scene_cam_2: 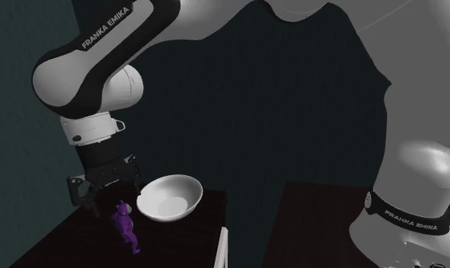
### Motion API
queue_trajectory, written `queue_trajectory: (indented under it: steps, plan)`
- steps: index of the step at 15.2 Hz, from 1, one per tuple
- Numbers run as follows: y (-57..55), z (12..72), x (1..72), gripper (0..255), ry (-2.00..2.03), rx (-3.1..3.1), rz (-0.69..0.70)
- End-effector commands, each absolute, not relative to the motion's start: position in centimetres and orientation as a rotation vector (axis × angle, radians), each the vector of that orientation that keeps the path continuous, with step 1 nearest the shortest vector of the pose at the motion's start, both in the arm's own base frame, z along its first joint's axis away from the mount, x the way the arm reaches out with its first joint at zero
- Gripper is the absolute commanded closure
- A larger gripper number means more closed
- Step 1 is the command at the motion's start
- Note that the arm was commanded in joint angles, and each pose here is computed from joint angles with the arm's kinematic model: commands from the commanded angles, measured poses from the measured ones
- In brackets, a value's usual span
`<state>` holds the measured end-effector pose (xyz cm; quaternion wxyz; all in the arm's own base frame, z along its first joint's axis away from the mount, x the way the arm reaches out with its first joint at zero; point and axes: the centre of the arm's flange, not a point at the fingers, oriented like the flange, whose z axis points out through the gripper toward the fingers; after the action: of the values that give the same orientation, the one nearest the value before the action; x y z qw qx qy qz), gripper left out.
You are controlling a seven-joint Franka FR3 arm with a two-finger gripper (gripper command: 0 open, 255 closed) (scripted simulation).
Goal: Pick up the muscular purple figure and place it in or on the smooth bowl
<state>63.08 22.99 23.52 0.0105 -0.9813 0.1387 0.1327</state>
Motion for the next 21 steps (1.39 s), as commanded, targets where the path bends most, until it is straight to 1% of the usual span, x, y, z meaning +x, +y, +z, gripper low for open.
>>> queue_trajectory:
  steps: [1, 7, 15, 16, 21]
  plan:
    - [23.3, 22.5, 63.4, 0, 0.439, -3.06, 0.418]
    - [23.5, 19.1, 62.5, 0, 0.439, -3.06, 0.418]
    - [23.5, 19.1, 62.5, 0, 0.439, -3.06, 0.418]
    - [23.5, 19.1, 62.5, 255, 0.439, -3.06, 0.418]
    - [23.5, 19.1, 62.5, 255, 0.439, -3.06, 0.418]
